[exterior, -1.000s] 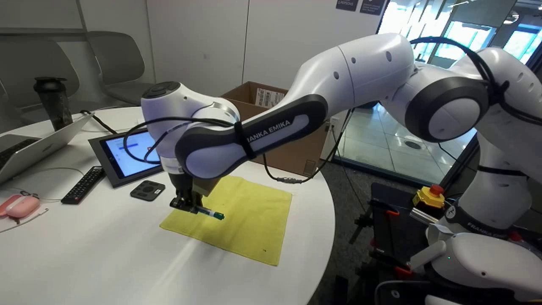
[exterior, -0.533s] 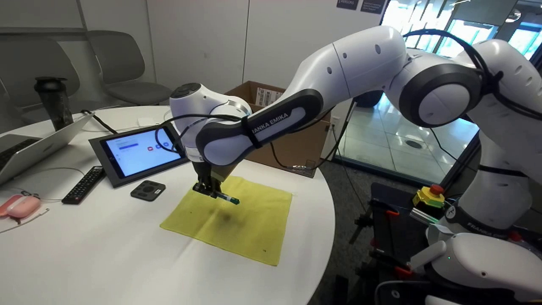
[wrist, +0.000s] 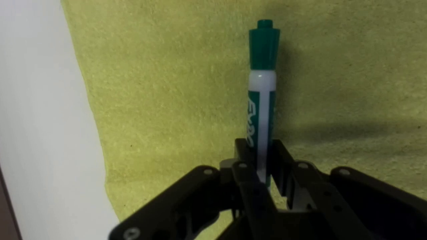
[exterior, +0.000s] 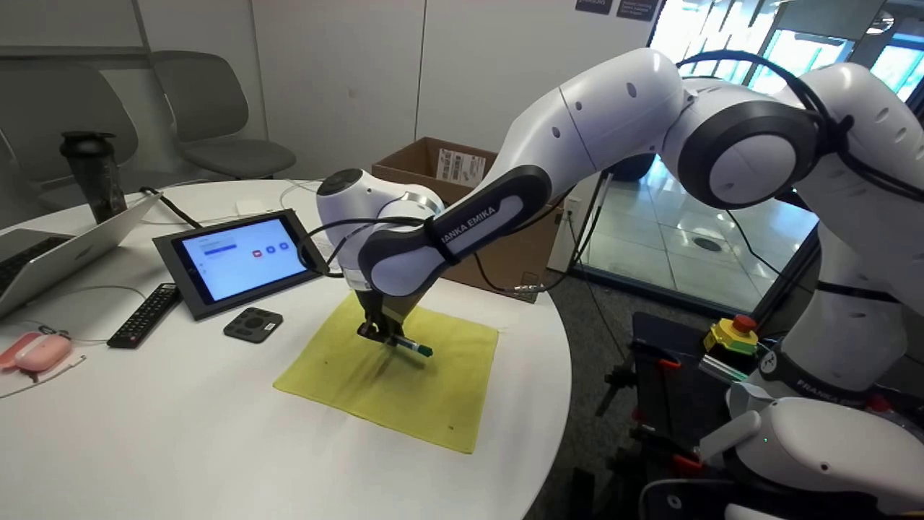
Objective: Put the marker on the cloth and wrap it, then put it in the box
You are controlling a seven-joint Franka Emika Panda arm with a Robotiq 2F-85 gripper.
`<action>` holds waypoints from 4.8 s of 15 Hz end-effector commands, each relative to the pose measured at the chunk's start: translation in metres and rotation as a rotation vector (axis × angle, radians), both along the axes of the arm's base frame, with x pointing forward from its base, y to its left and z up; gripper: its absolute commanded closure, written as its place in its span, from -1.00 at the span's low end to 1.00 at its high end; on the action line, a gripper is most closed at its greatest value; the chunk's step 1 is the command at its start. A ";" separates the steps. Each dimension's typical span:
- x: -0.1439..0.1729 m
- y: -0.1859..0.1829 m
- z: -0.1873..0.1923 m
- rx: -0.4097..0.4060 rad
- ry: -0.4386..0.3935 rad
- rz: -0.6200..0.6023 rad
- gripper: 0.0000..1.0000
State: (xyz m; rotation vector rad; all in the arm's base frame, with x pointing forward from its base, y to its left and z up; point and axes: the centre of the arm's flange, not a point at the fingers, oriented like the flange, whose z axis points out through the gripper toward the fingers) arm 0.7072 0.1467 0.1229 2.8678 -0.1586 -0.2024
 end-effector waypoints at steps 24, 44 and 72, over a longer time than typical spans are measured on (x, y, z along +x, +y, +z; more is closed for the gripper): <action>-0.080 -0.053 0.071 -0.007 -0.091 -0.157 -1.00; -0.189 -0.135 0.028 0.224 -0.118 -0.468 -1.00; -0.141 -0.180 -0.035 0.344 -0.028 -0.094 -1.00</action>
